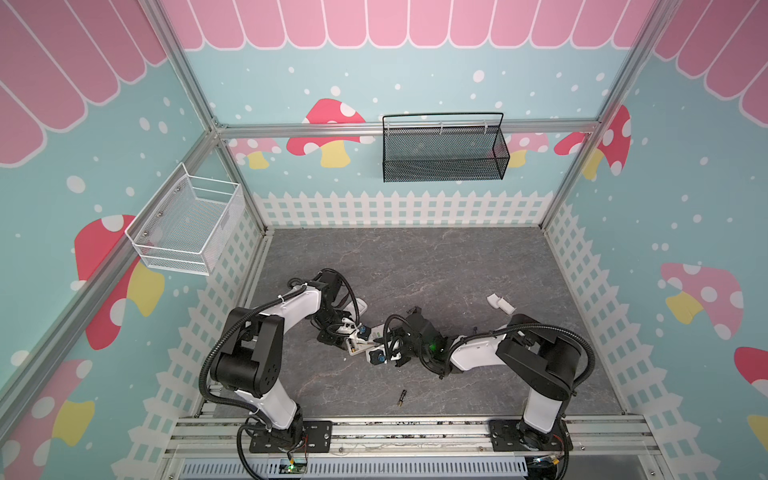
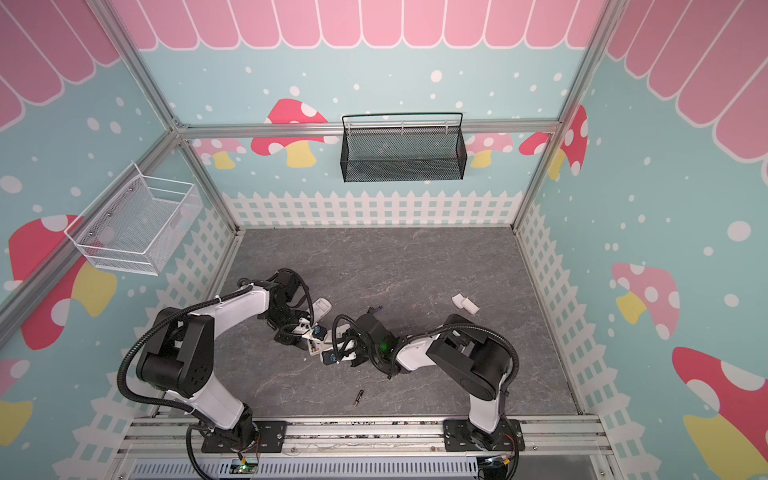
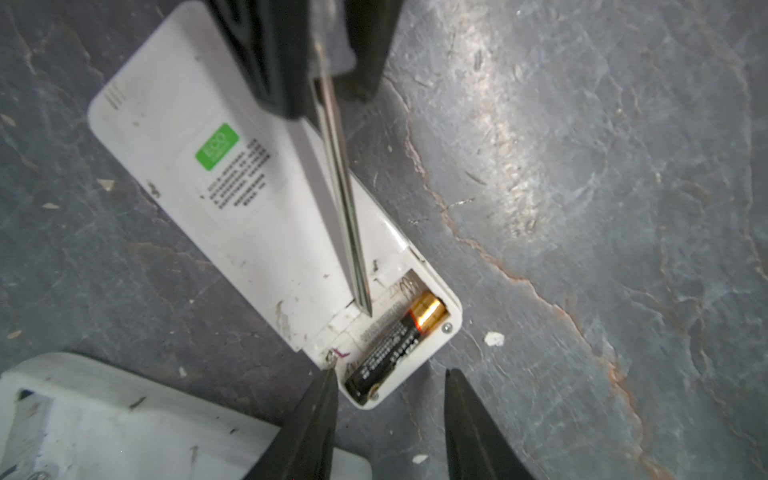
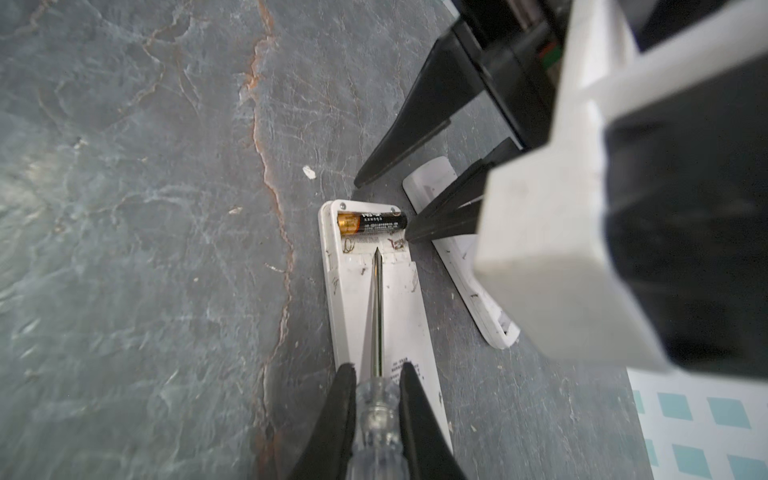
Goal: Unload the batteries from the remote control
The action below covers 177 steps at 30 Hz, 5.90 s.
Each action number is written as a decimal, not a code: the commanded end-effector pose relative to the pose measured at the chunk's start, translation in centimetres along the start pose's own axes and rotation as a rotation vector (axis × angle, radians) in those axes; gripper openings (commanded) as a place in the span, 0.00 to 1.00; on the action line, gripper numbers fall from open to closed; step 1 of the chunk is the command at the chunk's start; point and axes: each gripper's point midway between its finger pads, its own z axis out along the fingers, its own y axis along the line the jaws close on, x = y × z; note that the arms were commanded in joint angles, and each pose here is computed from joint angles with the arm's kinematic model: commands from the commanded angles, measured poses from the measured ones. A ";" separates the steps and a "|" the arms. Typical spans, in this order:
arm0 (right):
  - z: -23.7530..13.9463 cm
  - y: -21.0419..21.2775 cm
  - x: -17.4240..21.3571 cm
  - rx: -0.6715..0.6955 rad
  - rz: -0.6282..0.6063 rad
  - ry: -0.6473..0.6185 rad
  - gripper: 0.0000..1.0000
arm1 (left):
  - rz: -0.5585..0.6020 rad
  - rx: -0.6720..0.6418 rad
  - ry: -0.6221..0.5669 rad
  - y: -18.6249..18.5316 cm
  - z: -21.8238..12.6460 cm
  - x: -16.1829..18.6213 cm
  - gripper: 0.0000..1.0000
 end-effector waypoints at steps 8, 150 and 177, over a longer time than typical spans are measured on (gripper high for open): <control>-3.4 -0.9 1.1 0.063 0.077 0.063 0.00 | 0.167 0.034 0.003 1.0 -0.5 -0.9 0.36; -33.0 -12.8 26.3 1.303 0.928 0.445 0.93 | -1.303 -1.435 -0.736 10.5 -13.6 11.6 0.99; -32.0 -10.9 27.6 1.256 0.958 0.240 0.99 | -1.338 -1.417 -0.709 10.8 -13.4 12.1 0.99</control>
